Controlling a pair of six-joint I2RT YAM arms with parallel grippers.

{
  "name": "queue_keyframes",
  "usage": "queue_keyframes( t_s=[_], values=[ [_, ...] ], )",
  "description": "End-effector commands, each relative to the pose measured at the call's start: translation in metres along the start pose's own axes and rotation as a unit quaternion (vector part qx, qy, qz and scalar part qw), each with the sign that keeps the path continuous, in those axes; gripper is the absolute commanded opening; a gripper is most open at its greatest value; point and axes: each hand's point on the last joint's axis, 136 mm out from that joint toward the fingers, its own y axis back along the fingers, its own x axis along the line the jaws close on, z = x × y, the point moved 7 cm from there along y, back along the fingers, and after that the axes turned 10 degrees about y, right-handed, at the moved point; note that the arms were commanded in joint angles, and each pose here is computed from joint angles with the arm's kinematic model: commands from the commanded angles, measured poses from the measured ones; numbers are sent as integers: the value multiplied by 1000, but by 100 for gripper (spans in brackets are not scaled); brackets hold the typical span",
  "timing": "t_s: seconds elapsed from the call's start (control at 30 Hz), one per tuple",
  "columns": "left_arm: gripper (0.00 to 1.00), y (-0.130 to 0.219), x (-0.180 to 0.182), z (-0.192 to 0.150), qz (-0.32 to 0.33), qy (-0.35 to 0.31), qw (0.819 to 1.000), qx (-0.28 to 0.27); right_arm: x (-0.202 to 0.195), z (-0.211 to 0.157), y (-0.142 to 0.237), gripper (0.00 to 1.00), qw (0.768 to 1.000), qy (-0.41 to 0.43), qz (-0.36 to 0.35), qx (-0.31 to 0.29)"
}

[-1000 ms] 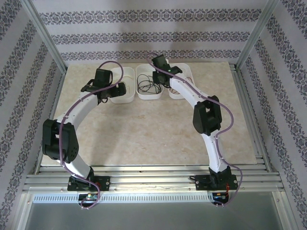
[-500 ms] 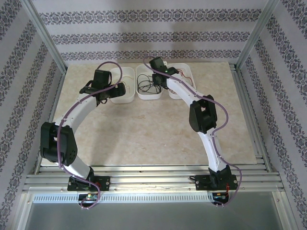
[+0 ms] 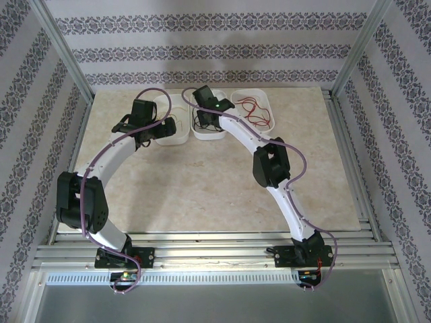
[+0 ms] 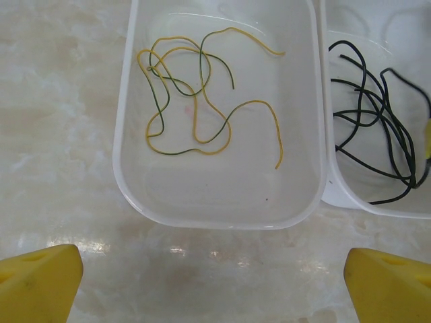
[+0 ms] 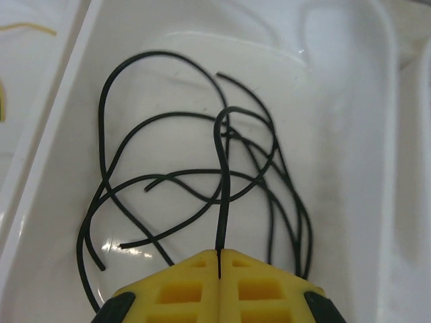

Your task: Untangle the cables

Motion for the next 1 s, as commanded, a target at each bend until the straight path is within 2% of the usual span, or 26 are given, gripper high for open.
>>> queue_keyframes(
  t_s=[0.0, 0.3, 0.5, 0.87, 0.97],
  values=[
    [100, 2, -2, 3, -8, 8, 1000, -12, 5, -10, -14, 0, 999, 25, 11, 26],
    [100, 3, -1, 4, -2, 7, 1000, -14, 14, -10, -38, 0, 999, 33, 36, 25],
    [100, 4, 0, 4, 1, 7, 1000, -14, 0, -15, -50, 0, 999, 4, 32, 38],
    [100, 6, -1, 4, -1, 11, 1000, -16, -2, -11, -42, 0, 995, -17, 85, 40],
    [100, 7, -1, 6, 1, 9, 1000, -17, 1, -3, -30, 6, 995, -13, 90, 29]
  ],
)
